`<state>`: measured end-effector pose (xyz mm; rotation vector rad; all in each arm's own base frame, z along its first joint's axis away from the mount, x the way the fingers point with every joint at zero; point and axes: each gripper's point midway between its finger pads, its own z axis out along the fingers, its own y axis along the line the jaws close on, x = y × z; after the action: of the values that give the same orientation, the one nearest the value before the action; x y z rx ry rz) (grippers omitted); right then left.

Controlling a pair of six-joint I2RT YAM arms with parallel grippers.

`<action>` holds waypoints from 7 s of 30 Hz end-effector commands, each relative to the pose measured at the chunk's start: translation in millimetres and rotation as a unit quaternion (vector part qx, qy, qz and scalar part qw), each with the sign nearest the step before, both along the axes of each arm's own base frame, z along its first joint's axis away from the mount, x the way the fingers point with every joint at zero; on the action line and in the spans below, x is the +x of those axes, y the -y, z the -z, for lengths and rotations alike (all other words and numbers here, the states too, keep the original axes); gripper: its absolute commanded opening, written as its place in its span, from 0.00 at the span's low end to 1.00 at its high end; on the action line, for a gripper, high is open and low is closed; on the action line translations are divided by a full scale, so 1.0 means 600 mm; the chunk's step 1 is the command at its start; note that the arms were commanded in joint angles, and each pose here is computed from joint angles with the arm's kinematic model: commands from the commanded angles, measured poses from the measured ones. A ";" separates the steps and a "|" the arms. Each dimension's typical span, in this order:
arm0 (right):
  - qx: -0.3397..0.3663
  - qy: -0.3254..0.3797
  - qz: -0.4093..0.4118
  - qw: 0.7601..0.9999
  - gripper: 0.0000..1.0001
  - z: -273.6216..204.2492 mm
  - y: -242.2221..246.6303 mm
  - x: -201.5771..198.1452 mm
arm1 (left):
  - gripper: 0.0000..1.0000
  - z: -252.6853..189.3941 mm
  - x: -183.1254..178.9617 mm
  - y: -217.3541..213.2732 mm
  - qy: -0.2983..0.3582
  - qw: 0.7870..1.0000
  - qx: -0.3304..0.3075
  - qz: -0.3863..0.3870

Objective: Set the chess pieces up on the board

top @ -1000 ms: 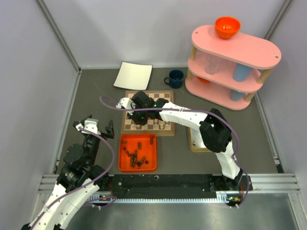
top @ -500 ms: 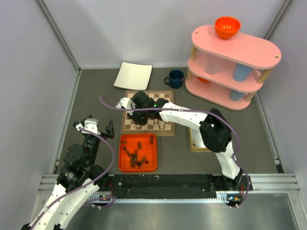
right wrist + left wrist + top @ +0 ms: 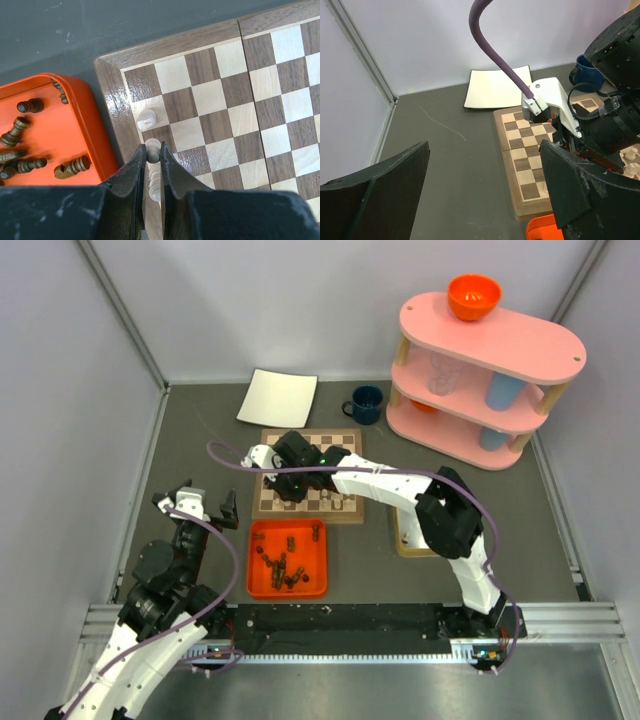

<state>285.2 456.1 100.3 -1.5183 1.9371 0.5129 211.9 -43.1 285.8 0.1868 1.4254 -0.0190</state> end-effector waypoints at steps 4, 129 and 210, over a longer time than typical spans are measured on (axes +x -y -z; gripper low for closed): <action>0.011 0.002 -0.003 1.000 0.04 0.007 -0.020 -0.003 | 0.96 -0.020 0.000 -0.002 0.023 1.000 -0.012 -0.002; 0.081 -0.046 0.250 0.964 0.91 -0.085 0.589 -0.001 | 0.98 0.119 0.062 0.155 -0.208 0.963 0.069 0.156; -0.015 -0.127 0.290 0.948 0.41 0.038 0.644 0.037 | 0.96 0.097 -0.004 0.273 -0.226 0.906 -0.026 0.357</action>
<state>289.7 70.9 53.6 -0.9042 2.5398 0.4767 205.7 -203.5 207.9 0.6928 1.8107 -0.7328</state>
